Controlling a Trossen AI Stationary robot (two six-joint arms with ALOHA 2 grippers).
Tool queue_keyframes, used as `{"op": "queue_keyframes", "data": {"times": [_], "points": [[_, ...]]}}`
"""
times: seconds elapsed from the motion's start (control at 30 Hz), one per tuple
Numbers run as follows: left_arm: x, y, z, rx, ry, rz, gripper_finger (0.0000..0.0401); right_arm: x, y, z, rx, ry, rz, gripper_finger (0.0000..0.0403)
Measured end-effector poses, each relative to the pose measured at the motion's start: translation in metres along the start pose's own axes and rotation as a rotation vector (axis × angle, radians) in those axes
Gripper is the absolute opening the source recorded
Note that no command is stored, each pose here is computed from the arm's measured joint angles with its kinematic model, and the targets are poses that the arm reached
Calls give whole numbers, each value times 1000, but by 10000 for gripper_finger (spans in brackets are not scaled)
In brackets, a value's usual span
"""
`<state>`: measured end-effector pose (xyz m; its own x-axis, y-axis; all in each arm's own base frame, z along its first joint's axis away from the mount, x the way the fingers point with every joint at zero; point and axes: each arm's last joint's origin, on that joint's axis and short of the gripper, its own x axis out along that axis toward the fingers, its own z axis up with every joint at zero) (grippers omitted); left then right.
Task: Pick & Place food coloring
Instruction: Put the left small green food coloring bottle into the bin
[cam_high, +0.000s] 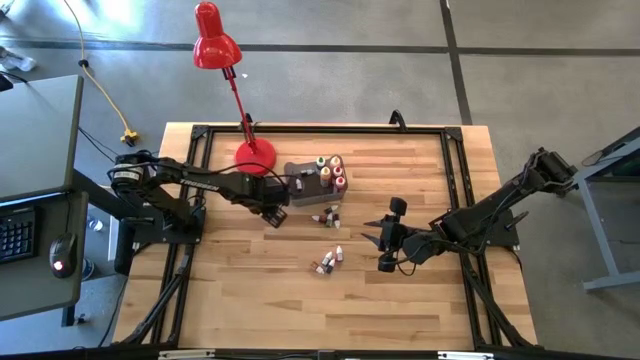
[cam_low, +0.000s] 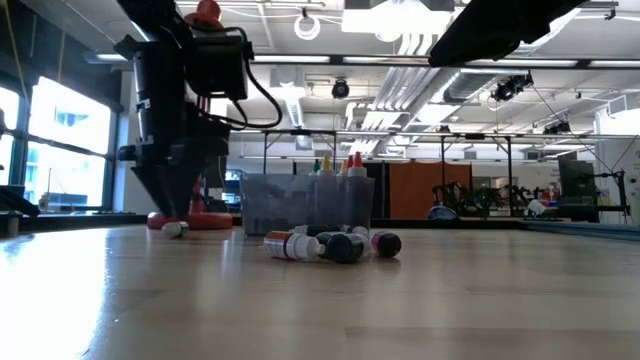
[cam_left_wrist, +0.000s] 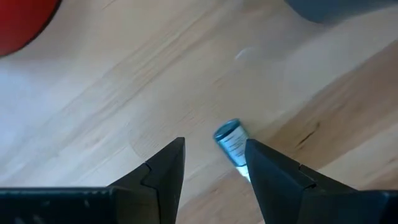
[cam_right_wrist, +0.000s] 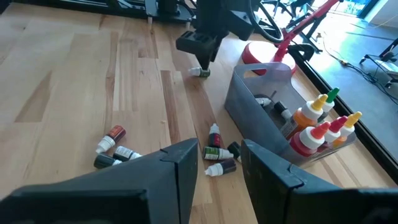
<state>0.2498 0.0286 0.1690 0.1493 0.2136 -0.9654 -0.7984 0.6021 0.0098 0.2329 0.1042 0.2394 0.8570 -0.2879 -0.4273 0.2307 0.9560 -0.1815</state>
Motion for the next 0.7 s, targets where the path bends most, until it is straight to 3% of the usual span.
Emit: {"op": "queue_keyframes", "data": {"times": [0.7], "points": [[22, -16, -10, -115, 23, 57, 165, 0, 0, 0, 2, -2, 2, 116]]}}
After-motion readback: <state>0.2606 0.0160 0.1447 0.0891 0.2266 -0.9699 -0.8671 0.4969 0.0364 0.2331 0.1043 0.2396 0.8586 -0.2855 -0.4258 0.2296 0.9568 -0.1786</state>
